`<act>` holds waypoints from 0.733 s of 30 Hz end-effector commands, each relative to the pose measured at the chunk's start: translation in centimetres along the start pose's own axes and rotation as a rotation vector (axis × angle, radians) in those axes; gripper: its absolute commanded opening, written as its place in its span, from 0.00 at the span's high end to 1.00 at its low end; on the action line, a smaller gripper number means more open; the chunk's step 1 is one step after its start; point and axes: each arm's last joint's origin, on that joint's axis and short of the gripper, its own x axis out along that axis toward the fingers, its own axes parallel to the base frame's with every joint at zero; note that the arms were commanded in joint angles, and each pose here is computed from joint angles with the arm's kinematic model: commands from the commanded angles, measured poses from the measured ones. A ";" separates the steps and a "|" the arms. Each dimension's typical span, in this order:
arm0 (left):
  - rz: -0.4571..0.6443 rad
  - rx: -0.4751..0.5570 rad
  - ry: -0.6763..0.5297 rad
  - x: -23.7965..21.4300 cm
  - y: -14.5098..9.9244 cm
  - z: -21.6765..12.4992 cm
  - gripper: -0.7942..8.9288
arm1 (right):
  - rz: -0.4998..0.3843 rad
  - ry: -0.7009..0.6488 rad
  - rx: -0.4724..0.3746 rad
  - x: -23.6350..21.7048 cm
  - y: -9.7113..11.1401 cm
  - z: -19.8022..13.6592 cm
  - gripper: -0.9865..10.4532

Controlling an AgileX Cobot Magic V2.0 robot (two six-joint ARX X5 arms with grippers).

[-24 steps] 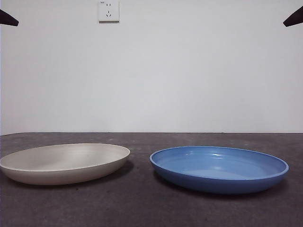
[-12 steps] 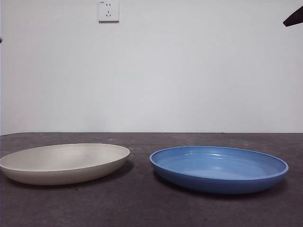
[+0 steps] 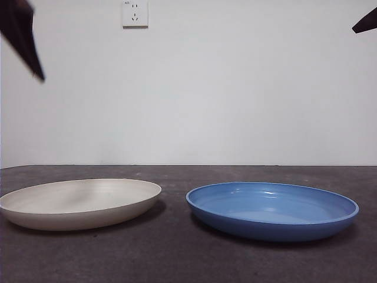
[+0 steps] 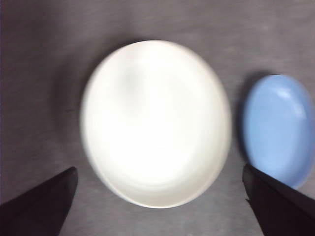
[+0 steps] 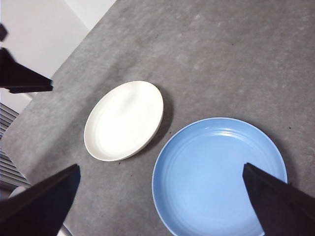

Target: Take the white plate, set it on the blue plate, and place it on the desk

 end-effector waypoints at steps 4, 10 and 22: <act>0.014 -0.008 0.070 2.9 2.0 1.5 0.34 | 0.008 -0.008 -0.021 -0.1 0.2 0.4 0.37; -0.064 -0.031 0.113 6.1 3.4 2.4 0.34 | 0.006 -0.008 -0.022 -0.1 0.2 0.5 0.37; -0.086 -0.076 0.160 10.1 5.5 3.0 0.34 | 0.006 -0.008 -0.022 -0.1 0.2 0.5 0.37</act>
